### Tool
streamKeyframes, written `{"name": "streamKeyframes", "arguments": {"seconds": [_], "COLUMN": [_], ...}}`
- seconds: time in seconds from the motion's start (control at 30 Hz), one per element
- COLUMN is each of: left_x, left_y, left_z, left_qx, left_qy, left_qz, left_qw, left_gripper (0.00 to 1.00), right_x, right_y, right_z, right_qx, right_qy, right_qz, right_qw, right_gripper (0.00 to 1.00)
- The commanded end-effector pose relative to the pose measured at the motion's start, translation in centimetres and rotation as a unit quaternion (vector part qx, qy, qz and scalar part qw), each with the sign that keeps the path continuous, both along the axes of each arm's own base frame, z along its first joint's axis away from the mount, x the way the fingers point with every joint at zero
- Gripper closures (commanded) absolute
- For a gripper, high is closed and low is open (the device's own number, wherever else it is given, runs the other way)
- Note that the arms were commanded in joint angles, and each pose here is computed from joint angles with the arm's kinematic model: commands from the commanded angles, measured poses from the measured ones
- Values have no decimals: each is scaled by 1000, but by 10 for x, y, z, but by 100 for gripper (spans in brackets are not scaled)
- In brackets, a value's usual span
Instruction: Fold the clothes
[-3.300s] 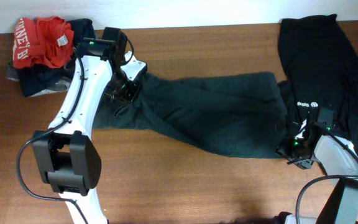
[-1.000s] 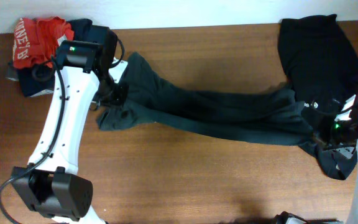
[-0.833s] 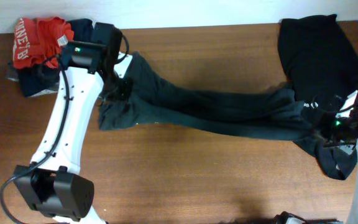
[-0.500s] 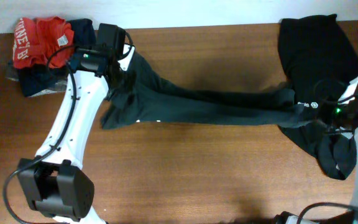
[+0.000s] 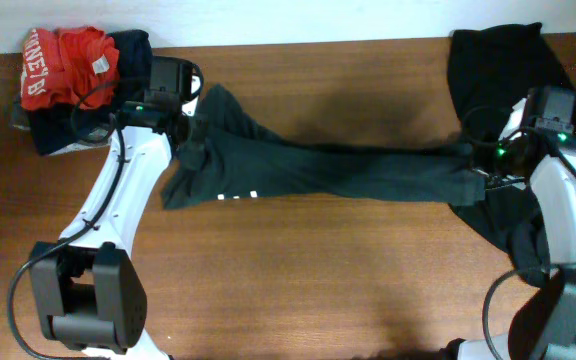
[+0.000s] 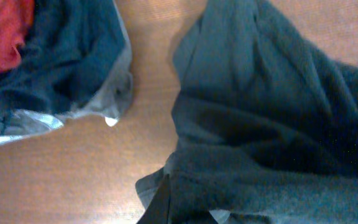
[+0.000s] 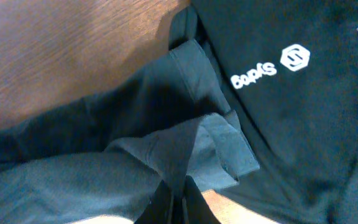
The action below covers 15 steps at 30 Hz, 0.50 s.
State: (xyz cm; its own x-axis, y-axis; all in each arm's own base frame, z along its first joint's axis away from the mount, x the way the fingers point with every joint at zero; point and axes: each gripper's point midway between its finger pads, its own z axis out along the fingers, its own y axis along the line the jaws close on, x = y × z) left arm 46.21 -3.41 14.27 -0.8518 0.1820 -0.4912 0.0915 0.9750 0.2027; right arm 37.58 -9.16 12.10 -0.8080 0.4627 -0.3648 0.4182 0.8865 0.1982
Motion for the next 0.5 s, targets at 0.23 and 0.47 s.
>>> {"name": "streamKeyframes", "arguments": {"seconds": [0.23, 0.47], "left_x": [19, 29], "left_y": [1, 0], "left_z": [-47, -91], "left_qx": [8, 11], "left_qy": [16, 37], "left_qz": [13, 13], "left_qw": [1000, 999], "left_gripper": [99, 99], "right_x": [27, 45], "right_y": [-9, -13], "right_z": [-31, -44], "right_qx": [-4, -9], "right_qy": [-5, -23], "right_qz": [-4, -3], "right_qw": [1000, 1000], "right_gripper": [95, 95]}}
